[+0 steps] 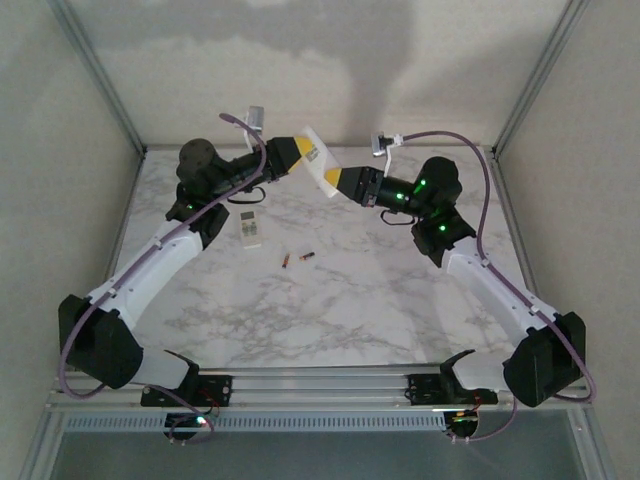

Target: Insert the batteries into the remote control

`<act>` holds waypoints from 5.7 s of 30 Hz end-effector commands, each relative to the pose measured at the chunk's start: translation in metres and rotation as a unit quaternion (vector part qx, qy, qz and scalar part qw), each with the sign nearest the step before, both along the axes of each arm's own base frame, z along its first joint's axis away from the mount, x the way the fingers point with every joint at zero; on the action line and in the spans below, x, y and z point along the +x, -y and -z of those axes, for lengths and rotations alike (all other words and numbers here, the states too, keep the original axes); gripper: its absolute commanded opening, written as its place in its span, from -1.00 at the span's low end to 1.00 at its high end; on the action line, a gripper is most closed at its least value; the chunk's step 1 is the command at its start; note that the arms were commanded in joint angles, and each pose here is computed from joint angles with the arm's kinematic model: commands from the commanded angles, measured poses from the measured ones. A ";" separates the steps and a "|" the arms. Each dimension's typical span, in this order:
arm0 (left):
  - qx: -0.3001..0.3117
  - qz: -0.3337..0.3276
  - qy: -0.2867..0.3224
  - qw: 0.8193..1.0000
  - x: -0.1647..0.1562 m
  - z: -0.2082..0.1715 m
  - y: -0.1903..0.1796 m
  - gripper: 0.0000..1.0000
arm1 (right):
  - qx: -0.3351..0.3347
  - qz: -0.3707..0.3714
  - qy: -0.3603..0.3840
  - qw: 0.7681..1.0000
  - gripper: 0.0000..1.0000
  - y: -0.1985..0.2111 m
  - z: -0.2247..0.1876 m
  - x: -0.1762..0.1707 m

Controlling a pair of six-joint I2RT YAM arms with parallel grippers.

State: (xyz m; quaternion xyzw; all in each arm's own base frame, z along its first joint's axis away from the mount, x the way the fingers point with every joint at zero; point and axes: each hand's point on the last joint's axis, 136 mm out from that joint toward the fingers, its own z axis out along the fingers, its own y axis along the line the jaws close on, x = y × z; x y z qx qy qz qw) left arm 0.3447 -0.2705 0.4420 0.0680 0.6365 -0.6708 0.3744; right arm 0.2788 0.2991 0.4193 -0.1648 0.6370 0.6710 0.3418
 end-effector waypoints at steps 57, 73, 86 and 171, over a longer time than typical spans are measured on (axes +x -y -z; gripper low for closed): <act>-0.025 -0.140 -0.006 0.990 0.047 0.028 -0.021 -1.00 | -0.026 0.204 -0.189 0.960 -0.69 0.038 0.116 0.007; -0.027 -0.172 -0.038 0.984 0.065 0.056 -0.042 -1.00 | -0.046 0.247 -0.196 0.948 -0.91 0.073 0.139 -0.013; -0.078 -0.208 -0.027 0.975 0.059 0.062 -0.048 -1.00 | -0.002 0.259 -0.217 0.941 -0.68 0.048 0.133 0.007; -0.056 -0.266 -0.094 0.958 0.079 0.111 -0.087 -1.00 | -0.050 0.224 -0.266 0.936 -0.74 0.041 0.169 0.015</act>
